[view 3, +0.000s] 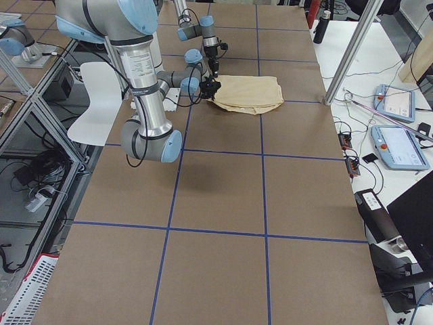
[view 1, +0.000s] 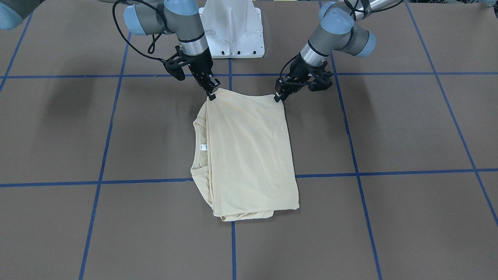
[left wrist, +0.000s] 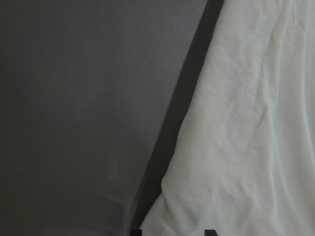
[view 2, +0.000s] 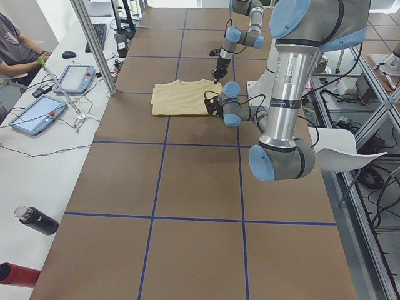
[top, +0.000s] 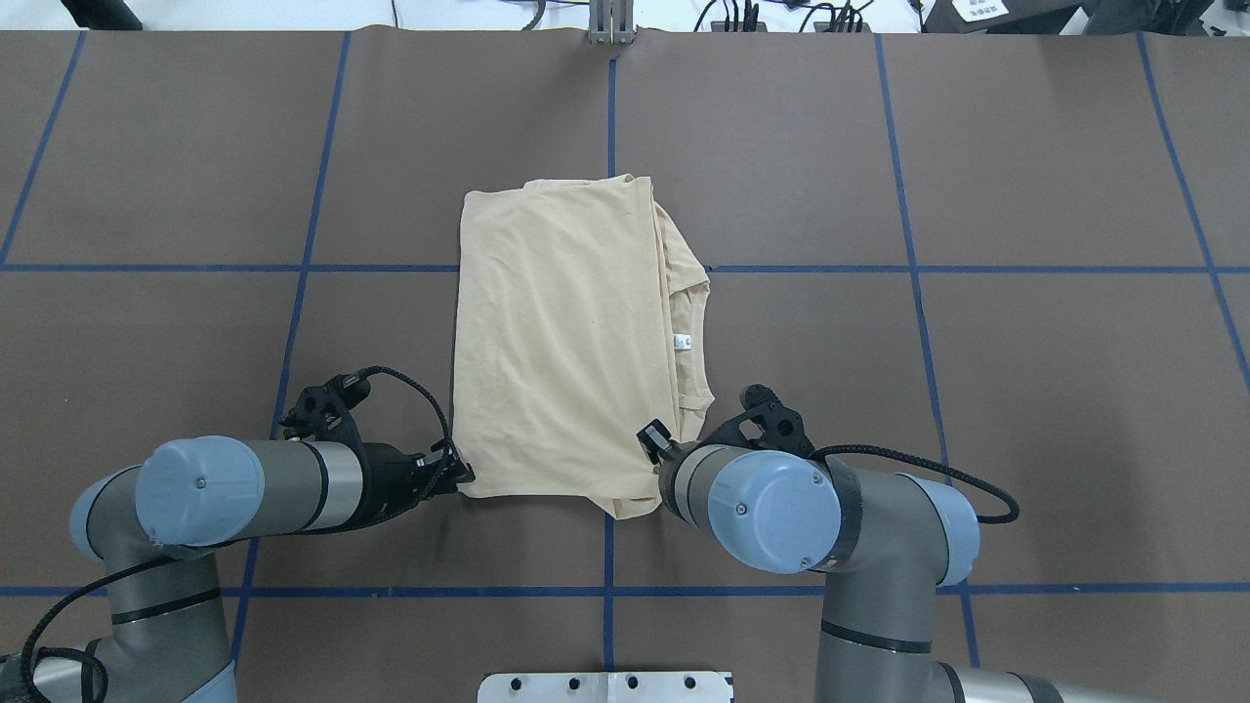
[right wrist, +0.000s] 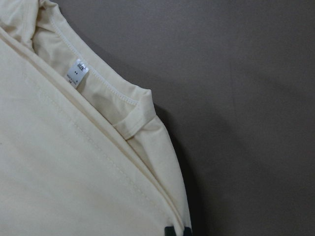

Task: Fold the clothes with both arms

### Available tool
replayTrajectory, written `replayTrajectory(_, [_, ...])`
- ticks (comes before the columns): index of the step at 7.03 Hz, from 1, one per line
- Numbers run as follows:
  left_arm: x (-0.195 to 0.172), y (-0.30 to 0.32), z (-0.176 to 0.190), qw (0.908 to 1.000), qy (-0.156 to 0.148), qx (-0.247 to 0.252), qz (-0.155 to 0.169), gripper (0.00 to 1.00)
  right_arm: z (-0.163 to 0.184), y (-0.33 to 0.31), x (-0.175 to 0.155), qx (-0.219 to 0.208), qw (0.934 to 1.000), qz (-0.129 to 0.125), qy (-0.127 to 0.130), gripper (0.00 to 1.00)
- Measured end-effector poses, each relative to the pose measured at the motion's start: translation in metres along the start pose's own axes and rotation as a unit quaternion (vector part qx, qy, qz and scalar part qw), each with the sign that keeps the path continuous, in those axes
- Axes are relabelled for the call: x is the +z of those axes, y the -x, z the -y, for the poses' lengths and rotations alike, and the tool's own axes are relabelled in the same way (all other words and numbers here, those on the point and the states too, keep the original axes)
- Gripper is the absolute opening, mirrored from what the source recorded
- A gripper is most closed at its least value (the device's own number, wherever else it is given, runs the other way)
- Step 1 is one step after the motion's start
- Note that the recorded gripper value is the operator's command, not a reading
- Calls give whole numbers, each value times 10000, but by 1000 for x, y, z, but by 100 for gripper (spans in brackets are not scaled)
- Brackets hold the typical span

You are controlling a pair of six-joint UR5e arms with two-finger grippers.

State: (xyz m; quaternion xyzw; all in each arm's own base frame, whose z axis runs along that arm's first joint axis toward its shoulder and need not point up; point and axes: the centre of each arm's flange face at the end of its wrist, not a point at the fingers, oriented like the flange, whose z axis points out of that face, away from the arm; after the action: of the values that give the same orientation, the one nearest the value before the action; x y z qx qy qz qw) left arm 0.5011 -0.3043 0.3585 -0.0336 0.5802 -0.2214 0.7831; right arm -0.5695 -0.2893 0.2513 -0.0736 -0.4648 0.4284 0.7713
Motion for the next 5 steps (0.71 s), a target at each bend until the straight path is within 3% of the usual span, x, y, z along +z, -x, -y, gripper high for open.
replayTrajectory(3, [-8, -7, -5, 9999, 89, 18, -81, 0, -2, -1, 0, -8, 10000, -4, 9, 0])
replayTrajectory(5, [-40, -18, -14, 9993, 266, 42, -273, 0, -1, 0, -6, 20, 10000, 46, 31, 0])
